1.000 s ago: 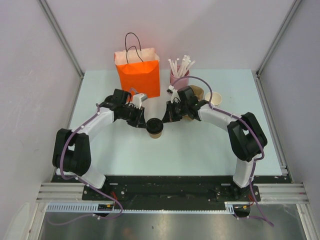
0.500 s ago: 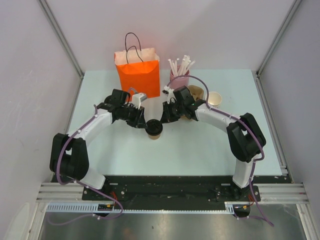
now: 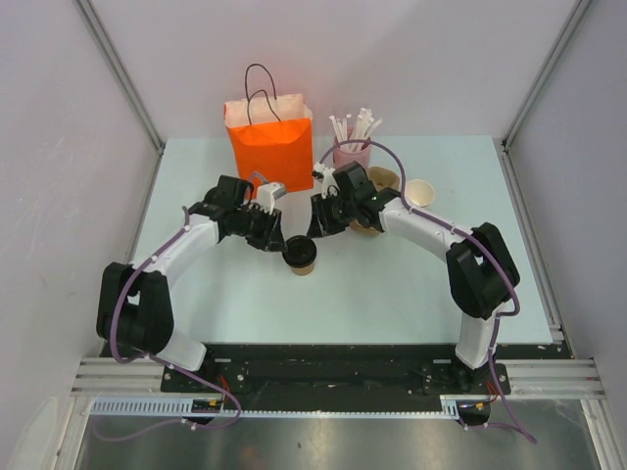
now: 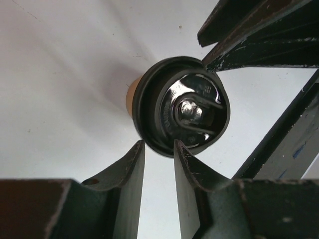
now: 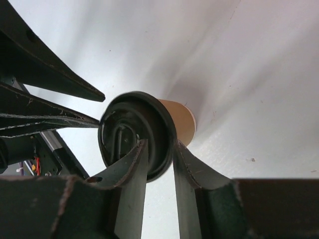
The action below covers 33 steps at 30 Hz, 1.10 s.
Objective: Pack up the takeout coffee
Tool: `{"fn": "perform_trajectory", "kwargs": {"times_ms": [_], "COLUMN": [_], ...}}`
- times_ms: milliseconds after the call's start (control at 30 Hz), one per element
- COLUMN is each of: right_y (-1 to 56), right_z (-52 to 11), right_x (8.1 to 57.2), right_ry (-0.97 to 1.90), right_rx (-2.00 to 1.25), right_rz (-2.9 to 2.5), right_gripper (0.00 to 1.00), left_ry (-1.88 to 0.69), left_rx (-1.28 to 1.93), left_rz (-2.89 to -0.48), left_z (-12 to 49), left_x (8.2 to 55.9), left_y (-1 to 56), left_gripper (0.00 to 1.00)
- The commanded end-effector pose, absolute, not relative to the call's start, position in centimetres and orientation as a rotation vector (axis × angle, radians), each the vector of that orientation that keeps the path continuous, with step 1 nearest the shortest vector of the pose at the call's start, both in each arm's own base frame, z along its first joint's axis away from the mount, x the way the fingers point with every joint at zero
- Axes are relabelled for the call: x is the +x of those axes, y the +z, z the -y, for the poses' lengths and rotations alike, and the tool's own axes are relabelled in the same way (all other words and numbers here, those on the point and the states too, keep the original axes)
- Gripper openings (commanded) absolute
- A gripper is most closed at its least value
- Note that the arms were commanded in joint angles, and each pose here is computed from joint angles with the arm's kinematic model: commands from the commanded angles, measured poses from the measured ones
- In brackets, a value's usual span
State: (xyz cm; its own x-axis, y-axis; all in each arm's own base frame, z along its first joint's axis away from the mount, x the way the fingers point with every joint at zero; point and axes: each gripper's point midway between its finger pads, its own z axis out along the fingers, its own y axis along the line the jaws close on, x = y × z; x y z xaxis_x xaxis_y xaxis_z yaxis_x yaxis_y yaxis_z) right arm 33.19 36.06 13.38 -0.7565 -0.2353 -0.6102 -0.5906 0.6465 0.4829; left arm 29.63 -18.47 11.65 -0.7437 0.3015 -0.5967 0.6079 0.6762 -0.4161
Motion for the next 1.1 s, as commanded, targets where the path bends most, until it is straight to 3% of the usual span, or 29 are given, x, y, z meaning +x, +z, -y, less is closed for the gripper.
{"fn": "perform_trajectory", "kwargs": {"times_ms": [0,200,333,400,767,1067], "right_y": [15.0,16.4,16.6,16.1,14.0,12.1], "right_z": [-35.5,-34.8,-33.9,-33.6,-35.4,-35.6], "right_x": [35.0,34.7,32.2,30.9,26.7,27.7], "right_ry": [0.905,0.884,0.862,0.861,1.036,1.013], "right_rx": [-0.621,-0.632,-0.665,-0.668,-0.661,-0.610], "right_rz": [-2.329,-2.316,-2.371,-2.406,-2.470,-2.501], "right_gripper": [0.33,0.40,0.53,0.55,0.50,0.52], "left_ry": [-0.847,-0.843,-0.838,-0.841,-0.949,-0.976], "left_rx": [0.753,0.764,0.716,0.705,0.721,0.731], "left_rz": [-2.284,-2.258,-2.251,-2.257,-2.304,-2.335], "left_z": [19.0,19.0,18.6,18.8,20.2,20.6], "left_x": [30.4,31.1,33.0,34.0,34.3,33.5], "left_y": [14.5,15.1,16.0,16.0,14.0,12.6], "left_gripper": [0.35,0.35,0.35,0.35,0.37,0.35]}}
